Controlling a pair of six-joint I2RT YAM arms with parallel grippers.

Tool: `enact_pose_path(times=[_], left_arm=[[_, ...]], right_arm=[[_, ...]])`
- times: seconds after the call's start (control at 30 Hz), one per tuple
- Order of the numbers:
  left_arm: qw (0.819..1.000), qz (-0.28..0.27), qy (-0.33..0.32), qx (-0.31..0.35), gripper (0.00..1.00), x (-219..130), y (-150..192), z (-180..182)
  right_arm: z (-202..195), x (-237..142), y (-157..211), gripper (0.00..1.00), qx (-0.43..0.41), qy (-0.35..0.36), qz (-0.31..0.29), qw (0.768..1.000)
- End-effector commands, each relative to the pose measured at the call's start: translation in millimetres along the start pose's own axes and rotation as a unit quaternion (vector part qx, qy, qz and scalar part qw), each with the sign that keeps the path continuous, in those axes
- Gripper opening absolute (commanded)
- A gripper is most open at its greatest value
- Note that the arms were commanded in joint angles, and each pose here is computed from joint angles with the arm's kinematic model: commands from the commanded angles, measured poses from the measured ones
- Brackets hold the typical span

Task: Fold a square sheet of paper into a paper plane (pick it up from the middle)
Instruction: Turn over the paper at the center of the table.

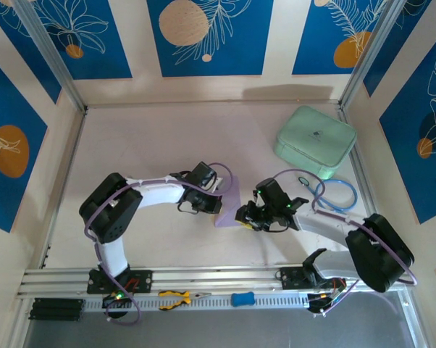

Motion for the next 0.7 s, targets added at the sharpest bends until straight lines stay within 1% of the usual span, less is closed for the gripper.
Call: enact_pose_path(times=[0.0, 0.3, 0.4, 0.53, 0.67], left_arm=[[1.000, 0.023, -0.008, -0.011, 0.00, 10, 15, 7], [1.000, 0.026, -0.005, -0.011, 0.00, 12, 17, 7], [1.000, 0.026, -0.003, -0.012, 0.00, 12, 16, 7], [1.000, 0.028, -0.002, -0.012, 0.00, 12, 16, 7], [1.000, 0.028, -0.002, -0.012, 0.00, 12, 16, 7]], right_arm=[[5, 3, -3, 0.35, 0.008, 0.018, -0.011, 1.000], [-2, 12, -7, 0.35, 0.026, 0.057, -0.017, 0.998], [-4, 15, -8, 0.37, 0.027, 0.059, -0.018, 0.998], [2, 22, -10, 0.38, 0.016, 0.039, -0.003, 0.999], [12, 26, -13, 0.40, 0.006, 0.001, 0.005, 1.000]])
Point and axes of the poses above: each hand's point on the last joint's axis, 136 mm out from that joint toward the fingers, its own x axis out along the fingers, its own z axis along the line the jaws close on, y = z × x, the point moved 8 cm from there along -x, back along the fingers, and after that the axes turned 14 degrees about x, right-handed, at the moved point
